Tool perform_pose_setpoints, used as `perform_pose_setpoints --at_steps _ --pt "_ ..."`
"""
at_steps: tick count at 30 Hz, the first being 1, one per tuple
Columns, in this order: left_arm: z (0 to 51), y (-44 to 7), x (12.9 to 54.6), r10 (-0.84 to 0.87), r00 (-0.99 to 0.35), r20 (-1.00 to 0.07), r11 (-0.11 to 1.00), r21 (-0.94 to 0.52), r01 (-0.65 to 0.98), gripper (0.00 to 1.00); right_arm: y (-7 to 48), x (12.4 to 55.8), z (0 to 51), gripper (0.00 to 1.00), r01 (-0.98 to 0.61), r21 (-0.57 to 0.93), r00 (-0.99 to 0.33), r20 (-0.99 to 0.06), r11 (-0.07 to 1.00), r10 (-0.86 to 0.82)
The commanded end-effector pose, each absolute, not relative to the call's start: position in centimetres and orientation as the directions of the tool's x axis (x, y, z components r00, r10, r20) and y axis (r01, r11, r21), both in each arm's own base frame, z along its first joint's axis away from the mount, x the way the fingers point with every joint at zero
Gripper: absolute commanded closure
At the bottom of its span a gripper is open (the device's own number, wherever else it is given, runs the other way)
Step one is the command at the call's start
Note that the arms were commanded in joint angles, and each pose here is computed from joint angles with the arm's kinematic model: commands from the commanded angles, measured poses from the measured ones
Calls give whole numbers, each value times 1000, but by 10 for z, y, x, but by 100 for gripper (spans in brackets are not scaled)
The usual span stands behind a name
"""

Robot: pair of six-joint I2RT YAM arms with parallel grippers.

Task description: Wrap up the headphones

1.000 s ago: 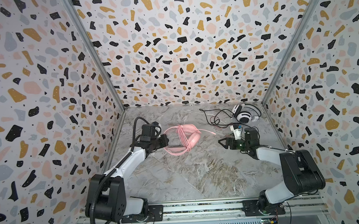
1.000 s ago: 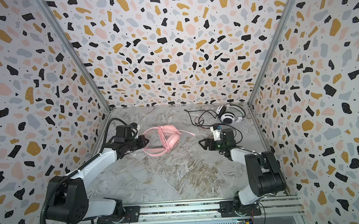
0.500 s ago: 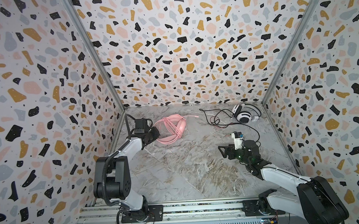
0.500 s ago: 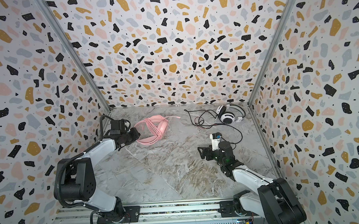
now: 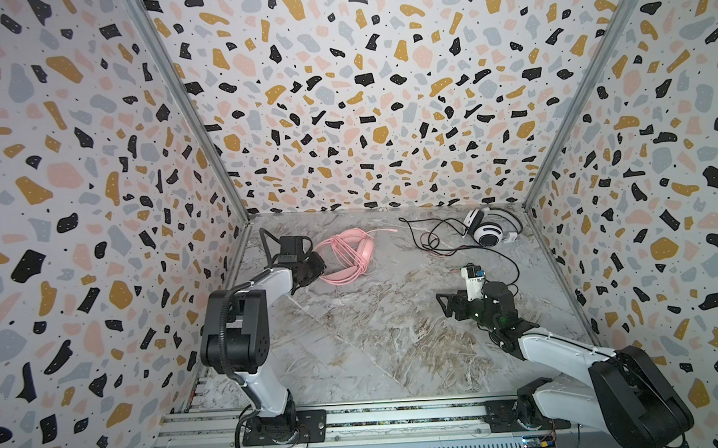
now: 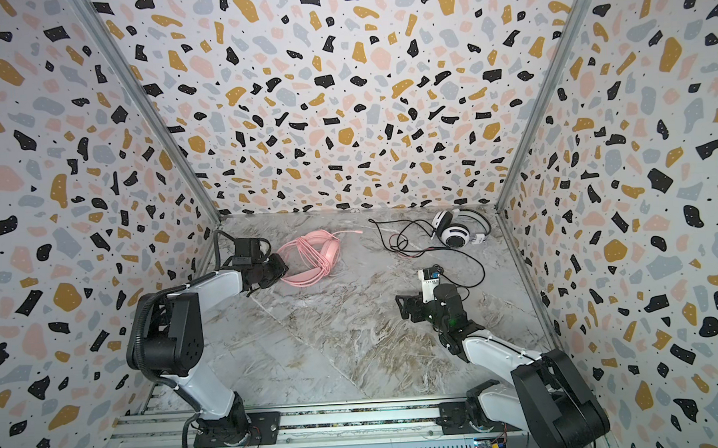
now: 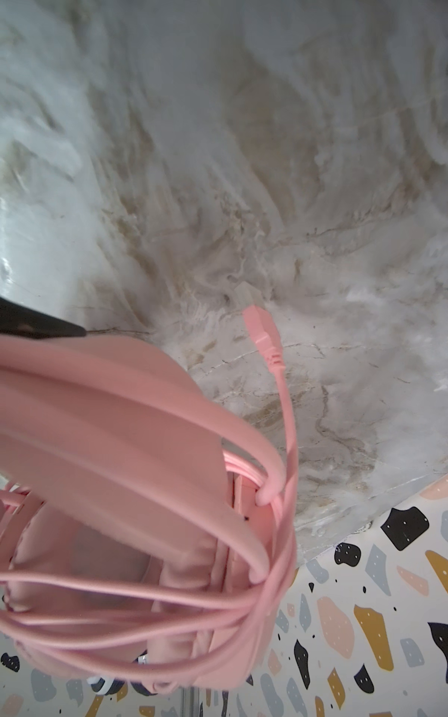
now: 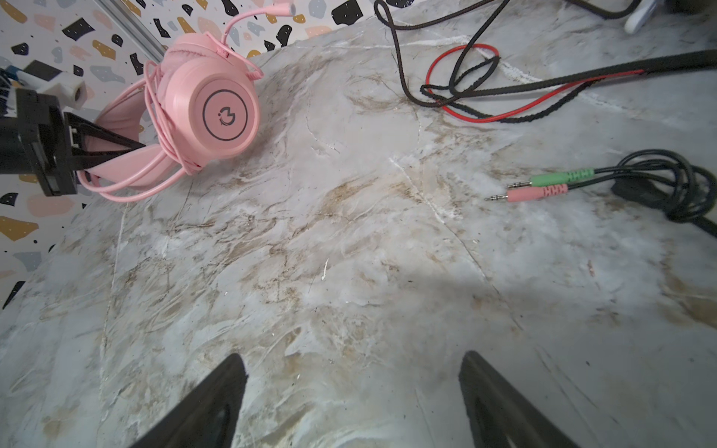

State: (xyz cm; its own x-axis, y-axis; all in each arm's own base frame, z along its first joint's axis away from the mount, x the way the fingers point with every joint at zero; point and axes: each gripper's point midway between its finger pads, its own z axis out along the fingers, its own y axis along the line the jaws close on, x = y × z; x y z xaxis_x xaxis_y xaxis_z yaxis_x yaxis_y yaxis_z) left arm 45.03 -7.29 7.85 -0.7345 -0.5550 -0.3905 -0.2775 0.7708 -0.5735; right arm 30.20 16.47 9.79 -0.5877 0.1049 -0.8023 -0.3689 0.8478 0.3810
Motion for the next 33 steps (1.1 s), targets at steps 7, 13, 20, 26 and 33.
perform_pose_setpoints --at_steps 7,13,20,26,33 --pt "128 -79 494 -552 -680 -484 755 -635 -161 100 168 309 105 12 -380 351 -561 -823 856 88" --pt "123 -65 503 -565 -675 -474 750 -637 -179 100 171 310 102 12 -383 345 -571 -818 857 74" --pt "109 -52 510 -580 -683 -443 734 -647 -204 100 173 310 100 12 -386 338 -573 -817 858 65" --pt "96 -36 514 -599 -678 -425 725 -647 -235 100 175 311 98 12 -386 335 -575 -816 860 59" --pt "85 0 517 -651 -644 -402 695 -657 -291 100 178 310 97 12 -394 328 -576 -816 859 47"
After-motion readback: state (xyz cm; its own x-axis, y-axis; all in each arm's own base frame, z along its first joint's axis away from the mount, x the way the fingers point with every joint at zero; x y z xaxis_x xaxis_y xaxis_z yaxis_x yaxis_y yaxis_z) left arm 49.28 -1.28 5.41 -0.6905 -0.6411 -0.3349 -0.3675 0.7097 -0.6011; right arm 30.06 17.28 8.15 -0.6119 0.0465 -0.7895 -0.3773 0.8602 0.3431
